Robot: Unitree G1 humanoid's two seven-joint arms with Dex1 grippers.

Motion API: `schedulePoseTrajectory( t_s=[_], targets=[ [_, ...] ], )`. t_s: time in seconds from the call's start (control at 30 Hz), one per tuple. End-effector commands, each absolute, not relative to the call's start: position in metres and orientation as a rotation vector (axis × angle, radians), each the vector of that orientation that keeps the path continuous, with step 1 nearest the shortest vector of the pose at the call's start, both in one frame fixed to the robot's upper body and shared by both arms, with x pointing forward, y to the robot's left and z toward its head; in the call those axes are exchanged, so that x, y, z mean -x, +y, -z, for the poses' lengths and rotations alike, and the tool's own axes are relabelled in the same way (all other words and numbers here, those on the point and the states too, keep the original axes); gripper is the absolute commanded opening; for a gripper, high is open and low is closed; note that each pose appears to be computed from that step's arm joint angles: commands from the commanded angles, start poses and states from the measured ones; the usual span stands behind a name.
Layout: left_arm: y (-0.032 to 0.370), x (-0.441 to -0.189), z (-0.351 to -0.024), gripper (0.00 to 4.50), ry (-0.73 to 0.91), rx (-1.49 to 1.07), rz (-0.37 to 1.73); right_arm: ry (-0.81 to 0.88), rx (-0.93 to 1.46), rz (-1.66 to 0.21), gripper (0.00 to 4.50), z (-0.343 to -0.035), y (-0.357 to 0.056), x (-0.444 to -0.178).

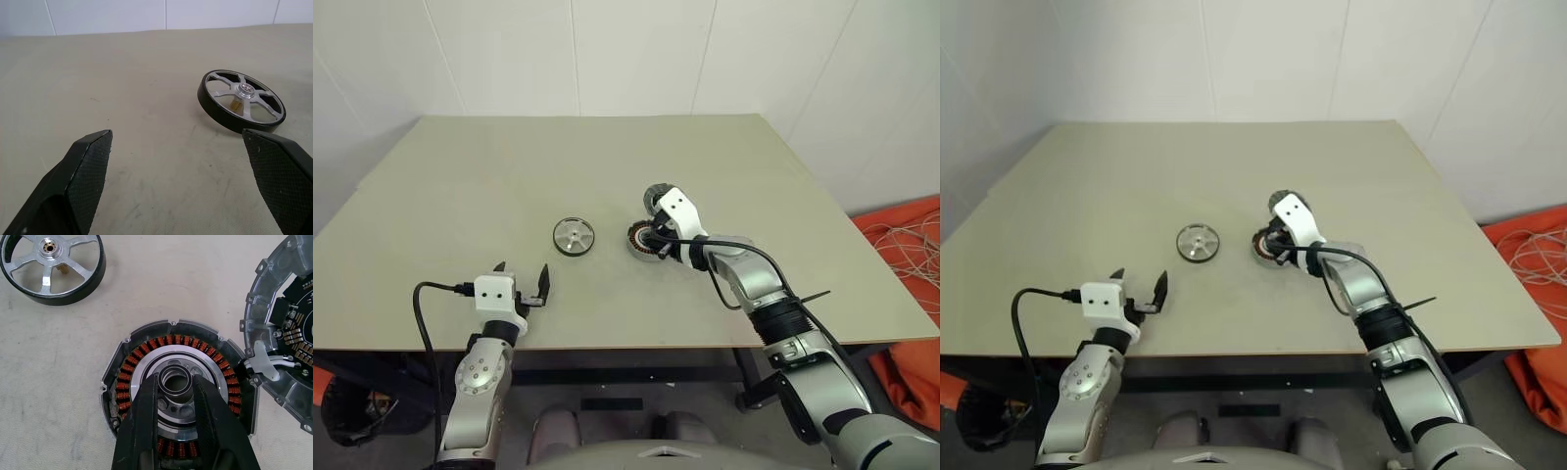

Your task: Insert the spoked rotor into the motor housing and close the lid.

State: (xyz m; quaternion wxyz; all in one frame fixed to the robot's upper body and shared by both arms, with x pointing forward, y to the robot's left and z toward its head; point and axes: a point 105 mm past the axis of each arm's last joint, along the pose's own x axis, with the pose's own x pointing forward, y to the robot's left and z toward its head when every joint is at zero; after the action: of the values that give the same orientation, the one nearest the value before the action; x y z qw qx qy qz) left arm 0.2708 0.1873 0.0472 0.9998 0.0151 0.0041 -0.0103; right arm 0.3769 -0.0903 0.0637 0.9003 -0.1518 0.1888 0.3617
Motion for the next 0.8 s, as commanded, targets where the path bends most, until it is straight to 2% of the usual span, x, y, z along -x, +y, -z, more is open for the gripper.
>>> schedulePoseTrajectory(
  t_s=[0.03, 0.1, 0.13, 0.2, 0.4, 0.47, 0.57, 0.8],
  targets=[
    [0.186, -0.273, -0.057, 4.5, -0.033, -0.038, 0.03, 0.391, 0.311, -0.683, 1.12, -0.07, -0.109, -0.385],
    [0.186, -0.273, -0.057, 4.5, -0.033, -0.038, 0.03, 0.393, 0.308, -0.683, 1.12, -0.07, -0.109, -0.385],
    [0.186, -0.273, -0.057, 4.5, -0.033, -0.038, 0.029, 0.394, 0.308, -0.683, 1.3, -0.07, -0.109, -0.385],
    [0.186, -0.274, -0.057, 4.5, -0.033, -0.038, 0.028, 0.394, 0.305, -0.682, 1.74, -0.07, -0.109, -0.385],
    [0.186, -0.274, -0.057, 4.5, -0.033, -0.037, 0.027, 0.364, 0.286, -0.691, 3.77, -0.078, -0.107, -0.385],
    [0.186, -0.274, -0.057, 4.5, -0.033, -0.036, 0.027, 0.348, 0.26, -0.712, 3.77, -0.084, -0.103, -0.384],
    [0.186, -0.274, -0.057, 4.5, -0.033, -0.035, 0.028, 0.334, 0.229, -0.736, 3.18, -0.089, -0.099, -0.381],
    [0.186, -0.275, -0.056, 4.5, -0.032, -0.031, 0.028, 0.329, 0.196, -0.777, 0.73, -0.095, -0.093, -0.375]
  ],
)
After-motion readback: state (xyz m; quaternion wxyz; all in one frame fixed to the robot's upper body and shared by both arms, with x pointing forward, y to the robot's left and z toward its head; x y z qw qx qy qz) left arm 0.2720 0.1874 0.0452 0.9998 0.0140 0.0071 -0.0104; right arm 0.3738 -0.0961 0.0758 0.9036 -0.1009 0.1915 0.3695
